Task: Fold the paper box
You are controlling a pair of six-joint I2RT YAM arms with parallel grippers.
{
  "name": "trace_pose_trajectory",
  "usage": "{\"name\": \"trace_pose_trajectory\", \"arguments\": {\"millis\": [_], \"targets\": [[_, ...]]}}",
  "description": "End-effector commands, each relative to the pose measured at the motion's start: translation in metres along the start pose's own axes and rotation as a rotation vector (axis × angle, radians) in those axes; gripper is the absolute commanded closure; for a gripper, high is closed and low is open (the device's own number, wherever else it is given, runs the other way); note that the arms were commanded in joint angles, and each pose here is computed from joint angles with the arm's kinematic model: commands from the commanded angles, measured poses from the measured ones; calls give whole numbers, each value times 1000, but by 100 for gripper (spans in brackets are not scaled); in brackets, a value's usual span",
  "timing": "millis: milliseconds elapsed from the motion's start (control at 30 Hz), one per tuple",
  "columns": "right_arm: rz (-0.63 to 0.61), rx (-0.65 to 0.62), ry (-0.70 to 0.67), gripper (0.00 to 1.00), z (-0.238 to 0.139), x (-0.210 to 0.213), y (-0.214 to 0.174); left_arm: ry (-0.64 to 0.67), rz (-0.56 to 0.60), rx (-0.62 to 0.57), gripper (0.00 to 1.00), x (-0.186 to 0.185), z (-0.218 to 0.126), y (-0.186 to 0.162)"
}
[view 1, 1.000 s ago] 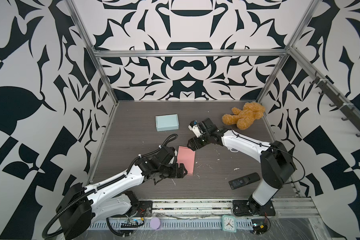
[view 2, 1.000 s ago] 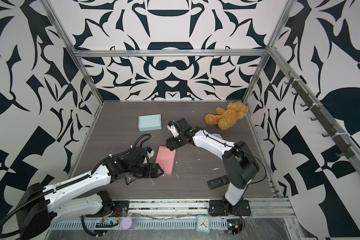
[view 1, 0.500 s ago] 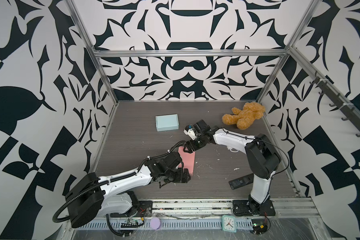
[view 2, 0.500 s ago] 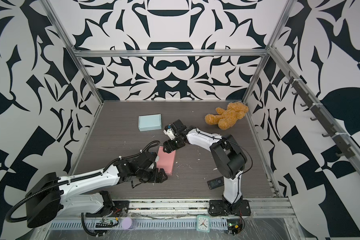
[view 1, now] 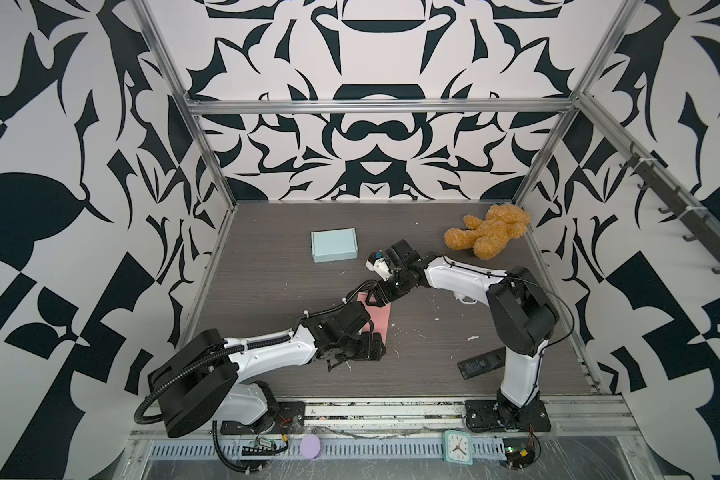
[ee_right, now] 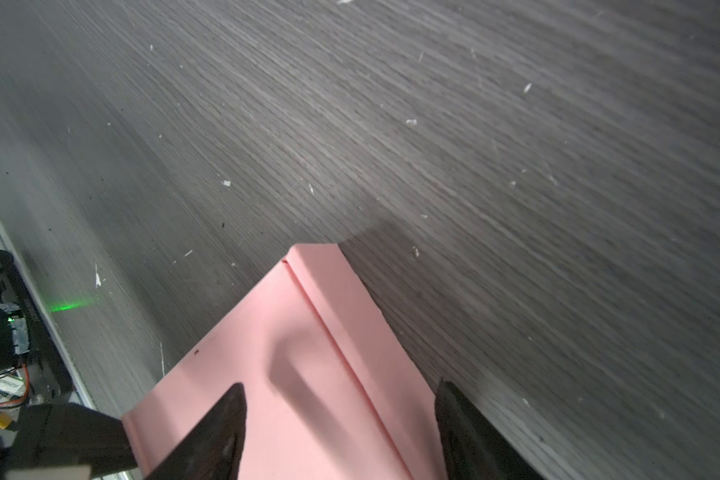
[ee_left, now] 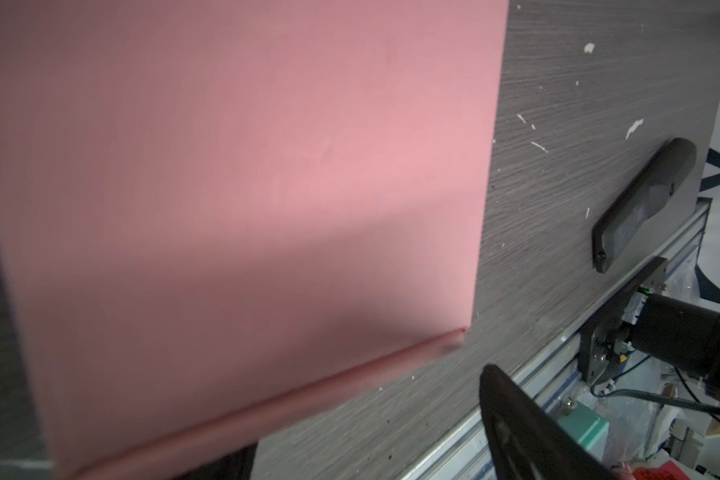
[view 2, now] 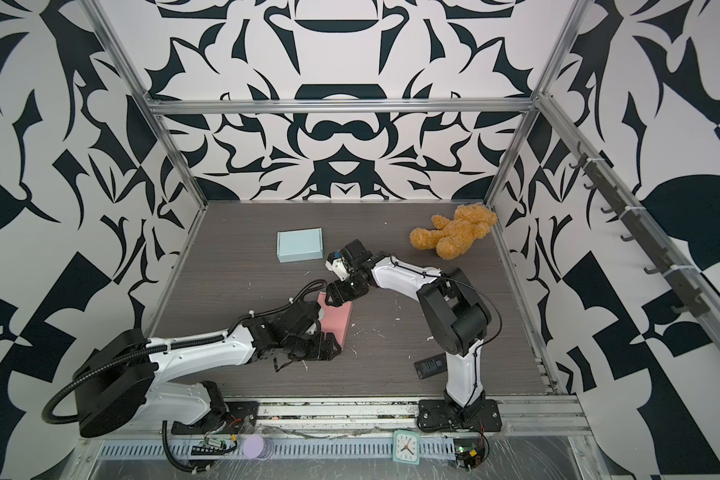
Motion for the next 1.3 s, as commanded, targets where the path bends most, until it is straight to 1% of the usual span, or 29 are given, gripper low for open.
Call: {"name": "trace_pose_trajectory", "arguments": {"millis": [0, 267, 733, 1267], "targets": [[-15, -37, 37, 28, -16, 10, 1, -26, 7, -49, 19, 0, -1, 15], [9, -75, 47, 30, -28, 8, -10, -57, -19, -81, 21, 12, -7, 33], [80, -101, 55, 32, -37, -10, -26, -54, -21, -100, 23, 29, -9, 70], [129, -160, 51, 32, -55, -31, -27, -72, 0, -128, 25, 32, 3, 119]]}}
Point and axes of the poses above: each gripper's point midway between its finger pads, its own z axis out along the fingers, its own x axis along the line the jaws close on, y = z × x, the point moved 5 cm from there along -z, back along the fingers, and after that the axes turned 14 degrees about z, right-handed, at the moved point
